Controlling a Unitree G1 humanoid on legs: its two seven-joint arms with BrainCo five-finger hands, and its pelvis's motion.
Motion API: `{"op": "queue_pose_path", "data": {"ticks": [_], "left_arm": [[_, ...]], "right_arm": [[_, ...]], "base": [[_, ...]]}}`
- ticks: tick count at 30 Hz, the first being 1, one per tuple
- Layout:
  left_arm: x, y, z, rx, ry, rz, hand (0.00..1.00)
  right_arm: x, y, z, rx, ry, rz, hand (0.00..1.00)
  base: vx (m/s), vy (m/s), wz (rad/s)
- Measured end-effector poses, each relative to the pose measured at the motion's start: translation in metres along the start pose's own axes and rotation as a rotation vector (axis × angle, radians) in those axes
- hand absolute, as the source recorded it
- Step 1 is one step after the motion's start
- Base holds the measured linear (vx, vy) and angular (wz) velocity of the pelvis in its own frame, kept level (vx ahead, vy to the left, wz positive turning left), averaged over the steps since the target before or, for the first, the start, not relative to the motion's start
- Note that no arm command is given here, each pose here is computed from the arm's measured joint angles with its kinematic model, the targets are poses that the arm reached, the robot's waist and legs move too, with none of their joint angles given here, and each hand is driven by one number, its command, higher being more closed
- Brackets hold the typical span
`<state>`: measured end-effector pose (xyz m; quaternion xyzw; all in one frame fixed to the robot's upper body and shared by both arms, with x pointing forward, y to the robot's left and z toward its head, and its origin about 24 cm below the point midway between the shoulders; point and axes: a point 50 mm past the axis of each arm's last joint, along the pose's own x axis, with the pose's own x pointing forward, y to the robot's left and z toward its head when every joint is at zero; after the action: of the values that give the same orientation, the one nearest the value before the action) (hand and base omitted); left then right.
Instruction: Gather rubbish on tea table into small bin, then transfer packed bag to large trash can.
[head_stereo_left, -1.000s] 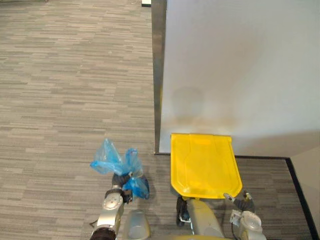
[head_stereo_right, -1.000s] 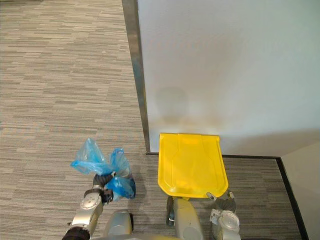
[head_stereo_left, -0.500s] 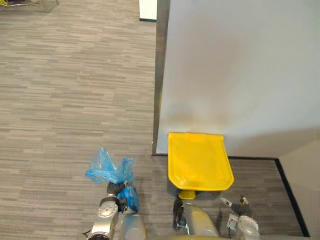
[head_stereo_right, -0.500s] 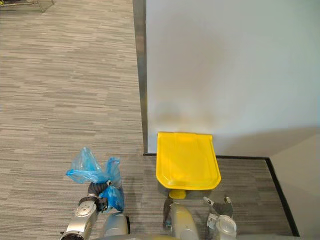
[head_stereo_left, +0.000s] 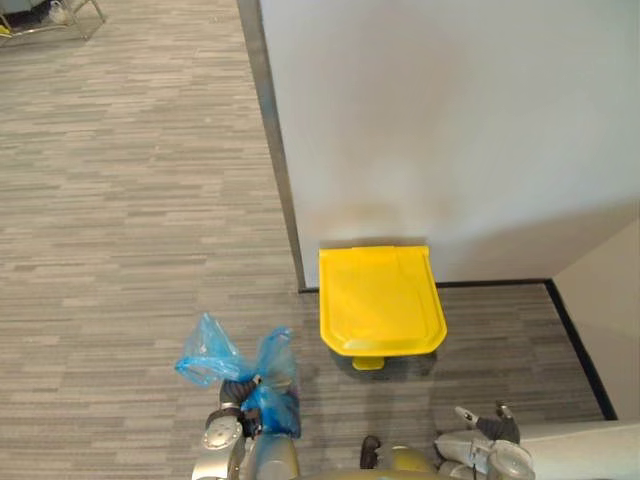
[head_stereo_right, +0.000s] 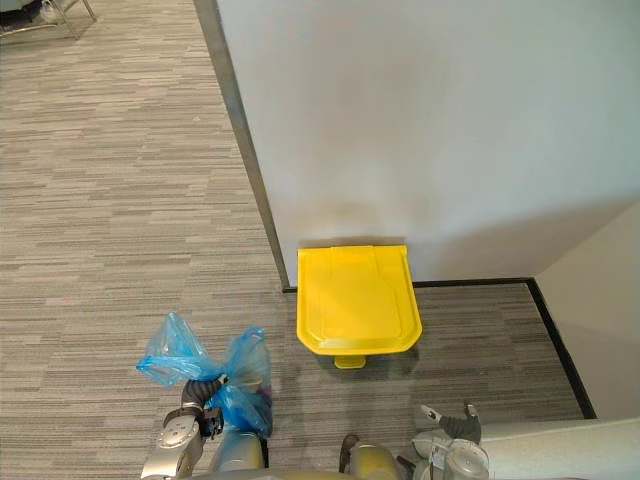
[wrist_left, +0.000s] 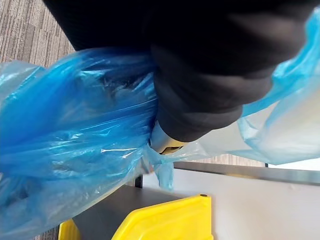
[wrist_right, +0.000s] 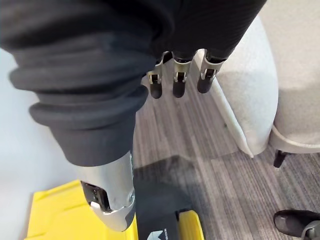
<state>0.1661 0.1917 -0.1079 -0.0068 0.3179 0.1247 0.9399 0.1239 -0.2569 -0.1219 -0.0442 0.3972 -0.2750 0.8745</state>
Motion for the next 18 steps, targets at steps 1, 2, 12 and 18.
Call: {"op": "queue_pose_path", "data": {"ticks": [1,2,12,18], "left_arm": [[0.000,-0.002,0.001,-0.005,-0.002,-0.004,1.00],[0.000,-0.002,0.001,-0.005,-0.002,-0.004,1.00],[0.000,0.022,-0.011,0.067,0.054,0.038,1.00],[0.000,0.028,-0.009,0.073,0.048,0.053,1.00]], "right_arm": [[0.000,0.001,0.001,0.003,-0.003,0.002,0.00],[0.000,0.002,0.001,0.004,0.000,0.003,0.00],[-0.002,0.008,-0.017,-0.002,0.082,0.020,0.00],[0.002,0.010,-0.006,0.002,0.053,0.024,0.00]], "base": [[-0.08,0.188,0.14],[-0.11,0.207,0.03],[-0.07,0.130,-0.07],[0.00,0.034,-0.16]]}}
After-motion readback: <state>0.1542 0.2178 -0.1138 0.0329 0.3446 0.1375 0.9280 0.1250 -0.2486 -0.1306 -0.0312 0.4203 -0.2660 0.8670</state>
